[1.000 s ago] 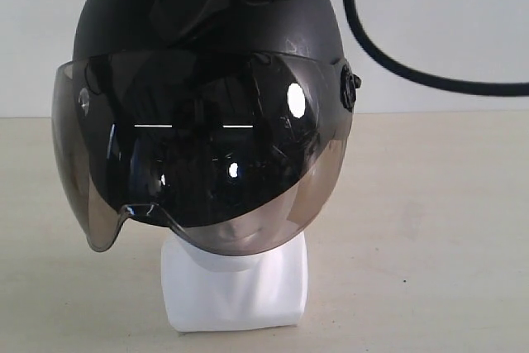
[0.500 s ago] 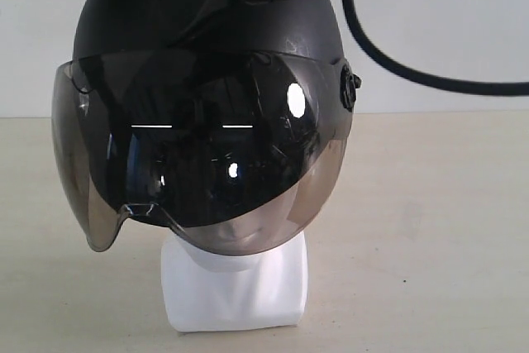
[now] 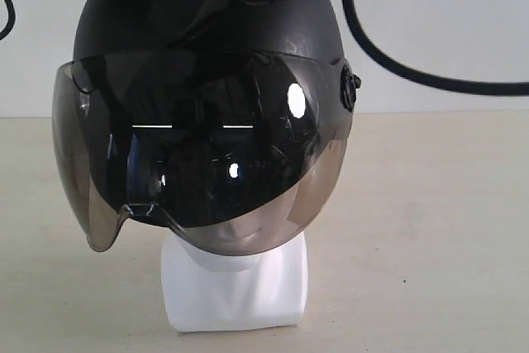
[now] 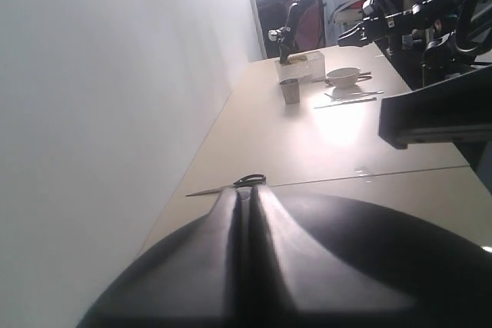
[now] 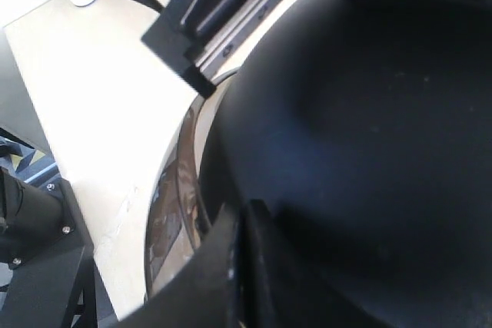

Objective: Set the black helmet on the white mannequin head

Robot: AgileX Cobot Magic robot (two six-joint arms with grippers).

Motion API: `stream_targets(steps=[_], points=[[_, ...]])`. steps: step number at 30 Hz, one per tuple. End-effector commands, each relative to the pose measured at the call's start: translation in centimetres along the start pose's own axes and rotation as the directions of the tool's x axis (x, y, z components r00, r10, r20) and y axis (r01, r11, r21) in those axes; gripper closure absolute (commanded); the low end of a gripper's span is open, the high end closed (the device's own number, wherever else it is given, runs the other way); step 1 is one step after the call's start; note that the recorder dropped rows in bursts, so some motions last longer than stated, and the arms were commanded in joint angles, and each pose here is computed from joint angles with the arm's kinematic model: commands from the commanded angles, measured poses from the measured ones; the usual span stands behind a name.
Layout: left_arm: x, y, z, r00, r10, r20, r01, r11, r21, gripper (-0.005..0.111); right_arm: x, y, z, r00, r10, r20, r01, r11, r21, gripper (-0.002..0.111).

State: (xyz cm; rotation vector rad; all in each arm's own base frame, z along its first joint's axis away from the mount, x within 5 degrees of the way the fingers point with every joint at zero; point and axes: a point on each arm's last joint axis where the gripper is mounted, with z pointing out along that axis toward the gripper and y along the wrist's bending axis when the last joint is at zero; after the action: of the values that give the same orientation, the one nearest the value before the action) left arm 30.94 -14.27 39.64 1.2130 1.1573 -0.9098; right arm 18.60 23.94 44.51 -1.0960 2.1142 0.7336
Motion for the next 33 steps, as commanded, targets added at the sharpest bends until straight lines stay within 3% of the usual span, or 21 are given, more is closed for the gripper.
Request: stream_targets(steps=[1,16,22,33], points=[[1.2,0.1,0.5,0.999,-0.01,-0.04,0.011,1.0,0.022,0.102,0.4,0.3,-0.3,1.0,0.006,-0.025,-0.007,1.0,-0.017,0.109],[1.7,0.4,0.6,0.999,-0.029,-0.044,0.03,0.999,0.022,0.102,0.9,0.5,-0.3,0.997,0.011,-0.079,-0.015,0.999,-0.039,0.109],[1.8,0.3,0.6,0.998,-0.032,-0.058,0.034,0.999,0.027,0.102,0.1,0.3,-0.3,1.0,0.0,0.002,0.0,1.0,-0.015,0.109],[1.8,0.3,0.6,0.998,-0.032,-0.058,0.034,0.999,0.027,0.102,0.6,-0.2,1.4,0.997,0.008,-0.083,-0.009,1.0,-0.018,0.109]])
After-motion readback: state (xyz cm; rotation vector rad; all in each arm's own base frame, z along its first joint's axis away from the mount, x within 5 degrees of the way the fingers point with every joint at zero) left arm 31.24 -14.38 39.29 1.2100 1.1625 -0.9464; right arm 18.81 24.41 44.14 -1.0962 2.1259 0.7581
